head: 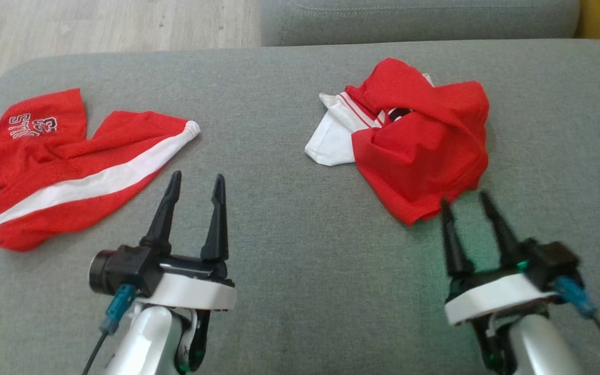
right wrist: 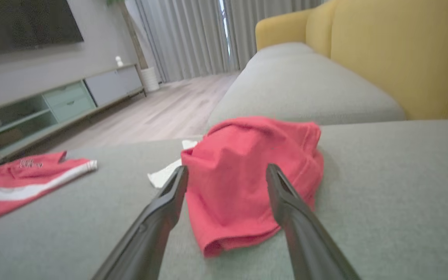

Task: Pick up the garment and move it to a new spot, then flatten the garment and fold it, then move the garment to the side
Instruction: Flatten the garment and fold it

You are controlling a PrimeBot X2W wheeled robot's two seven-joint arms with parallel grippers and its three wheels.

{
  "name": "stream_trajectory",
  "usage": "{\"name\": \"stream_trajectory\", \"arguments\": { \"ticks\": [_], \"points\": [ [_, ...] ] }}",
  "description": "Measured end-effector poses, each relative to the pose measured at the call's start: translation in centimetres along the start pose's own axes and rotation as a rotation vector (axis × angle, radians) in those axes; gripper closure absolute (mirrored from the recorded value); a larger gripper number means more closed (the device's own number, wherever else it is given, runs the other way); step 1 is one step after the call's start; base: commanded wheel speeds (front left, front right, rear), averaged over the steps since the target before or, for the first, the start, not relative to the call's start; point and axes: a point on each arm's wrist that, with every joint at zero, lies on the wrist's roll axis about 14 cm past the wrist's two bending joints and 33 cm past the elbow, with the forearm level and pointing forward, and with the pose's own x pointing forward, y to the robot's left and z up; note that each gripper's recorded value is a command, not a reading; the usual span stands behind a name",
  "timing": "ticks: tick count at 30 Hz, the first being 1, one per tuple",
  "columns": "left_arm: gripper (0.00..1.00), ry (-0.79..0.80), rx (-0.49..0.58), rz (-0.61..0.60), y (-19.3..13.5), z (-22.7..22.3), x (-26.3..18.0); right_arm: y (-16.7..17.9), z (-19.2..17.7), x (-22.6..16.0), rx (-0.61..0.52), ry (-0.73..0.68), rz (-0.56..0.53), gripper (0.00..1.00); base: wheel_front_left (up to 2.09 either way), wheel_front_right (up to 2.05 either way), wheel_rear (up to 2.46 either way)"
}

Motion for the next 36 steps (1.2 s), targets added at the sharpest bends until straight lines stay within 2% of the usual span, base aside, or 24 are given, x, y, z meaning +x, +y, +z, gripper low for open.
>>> {"name": "stream_trajectory", "arguments": {
  "ticks": [5,7,9,13,18,24,25,26,32,36],
  "points": [
    [0.0,0.004,-0.004,0.008,0.4,-0.2,-0.2,1.1,-3.9,0.1,-0.066,0.168,0.047,0.0,0.0,0.0,0.0],
    [0.0,0.006,-0.008,0.017,0.7,-0.3,-0.2,1.3,-4.7,0.5,-0.092,0.202,0.062,0.0,0.0,0.0,0.0],
    [0.0,0.011,-0.014,0.016,0.8,-0.4,-0.2,1.5,-5.4,1.0,-0.166,0.231,0.085,0.0,0.0,0.0,0.0],
    [0.0,0.019,-0.022,0.021,1.0,-0.8,-0.3,1.7,-7.0,1.6,-0.21,0.288,0.109,0.0,0.0,0.0,0.0],
    [0.0,0.036,-0.022,0.049,1.9,-1.4,-0.5,1.0,-9.1,2.0,-0.221,0.379,0.102,0.0,0.0,0.0,0.0],
    [0.0,0.042,-0.021,0.064,2.5,-1.6,-0.3,0.8,-9.8,3.0,-0.227,0.406,0.106,0.0,0.0,0.0,0.0],
    [0.0,0.041,-0.02,0.064,2.5,-1.6,-0.3,0.8,-9.8,3.1,-0.224,0.408,0.106,0.24,0.0,0.0,0.0],
    [0.0,0.038,-0.02,0.063,2.5,-1.5,-0.1,0.8,-9.8,3.2,-0.222,0.408,0.104,1.0,0.0,0.0,0.0],
    [0.0,0.037,-0.025,0.044,1.9,-1.5,0.3,0.0,-9.1,3.1,-0.186,0.374,0.071,1.0,0.0,0.0,0.0],
    [0.0,0.032,-0.033,0.021,1.1,-1.5,0.9,-2.6,-6.8,2.9,-0.135,0.29,-0.026,1.0,0.0,0.0,0.0]
  ]
}}
